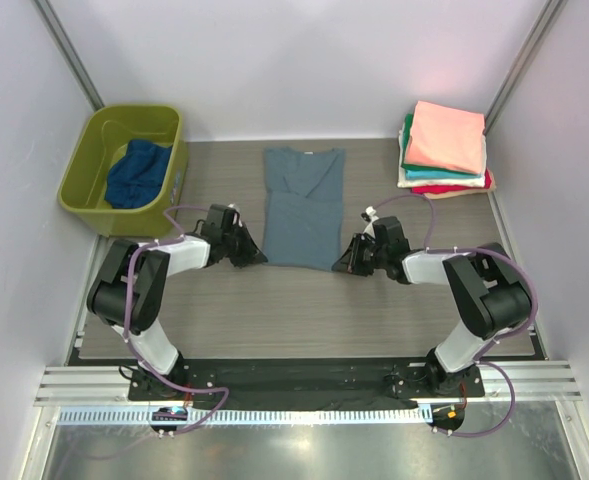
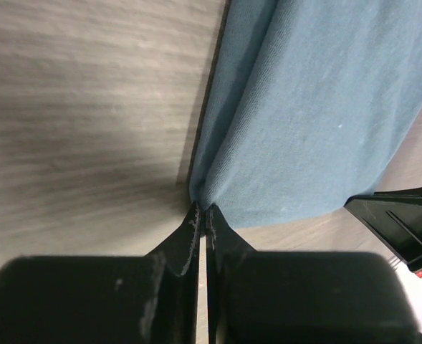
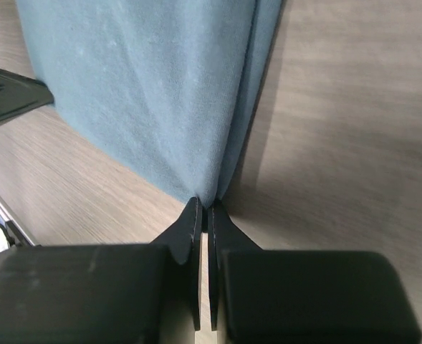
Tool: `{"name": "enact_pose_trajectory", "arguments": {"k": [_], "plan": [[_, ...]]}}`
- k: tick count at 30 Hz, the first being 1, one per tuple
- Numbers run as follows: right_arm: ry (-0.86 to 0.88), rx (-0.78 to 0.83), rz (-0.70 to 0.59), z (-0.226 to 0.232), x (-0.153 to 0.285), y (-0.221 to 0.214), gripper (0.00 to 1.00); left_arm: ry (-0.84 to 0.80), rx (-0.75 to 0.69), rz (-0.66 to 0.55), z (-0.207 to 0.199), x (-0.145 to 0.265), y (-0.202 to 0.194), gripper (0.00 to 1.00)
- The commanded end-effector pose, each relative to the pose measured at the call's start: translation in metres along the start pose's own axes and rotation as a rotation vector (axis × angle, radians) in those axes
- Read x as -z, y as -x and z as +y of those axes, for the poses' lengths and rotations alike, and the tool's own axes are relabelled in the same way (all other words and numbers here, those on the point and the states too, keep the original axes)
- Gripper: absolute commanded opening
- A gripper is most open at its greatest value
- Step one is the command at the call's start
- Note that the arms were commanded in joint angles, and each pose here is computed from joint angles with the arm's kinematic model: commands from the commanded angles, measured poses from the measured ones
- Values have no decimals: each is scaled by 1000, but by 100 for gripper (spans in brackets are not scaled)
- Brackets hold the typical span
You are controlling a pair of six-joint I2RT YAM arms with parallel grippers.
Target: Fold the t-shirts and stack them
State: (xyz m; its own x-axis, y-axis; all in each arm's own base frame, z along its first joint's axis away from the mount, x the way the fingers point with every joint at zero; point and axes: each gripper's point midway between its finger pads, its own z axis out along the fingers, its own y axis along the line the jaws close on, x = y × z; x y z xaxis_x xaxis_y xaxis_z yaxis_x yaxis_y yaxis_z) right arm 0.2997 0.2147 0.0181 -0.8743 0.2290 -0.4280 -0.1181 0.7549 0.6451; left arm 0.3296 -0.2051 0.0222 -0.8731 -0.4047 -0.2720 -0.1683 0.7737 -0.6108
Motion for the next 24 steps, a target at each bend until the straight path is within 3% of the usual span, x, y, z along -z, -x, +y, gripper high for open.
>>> {"name": "enact_pose_trajectory", "arguments": {"k": [1, 15, 24], "plan": [[-140, -29, 118, -29, 18, -40, 1, 1, -20, -14, -7, 13, -2, 0], [-104, 33, 83, 21, 93, -38, 1, 64, -38, -33, -21, 100, -48, 0], [-52, 70, 116, 59, 142, -72, 1, 7, -44, -42, -37, 164, -95, 0]]}}
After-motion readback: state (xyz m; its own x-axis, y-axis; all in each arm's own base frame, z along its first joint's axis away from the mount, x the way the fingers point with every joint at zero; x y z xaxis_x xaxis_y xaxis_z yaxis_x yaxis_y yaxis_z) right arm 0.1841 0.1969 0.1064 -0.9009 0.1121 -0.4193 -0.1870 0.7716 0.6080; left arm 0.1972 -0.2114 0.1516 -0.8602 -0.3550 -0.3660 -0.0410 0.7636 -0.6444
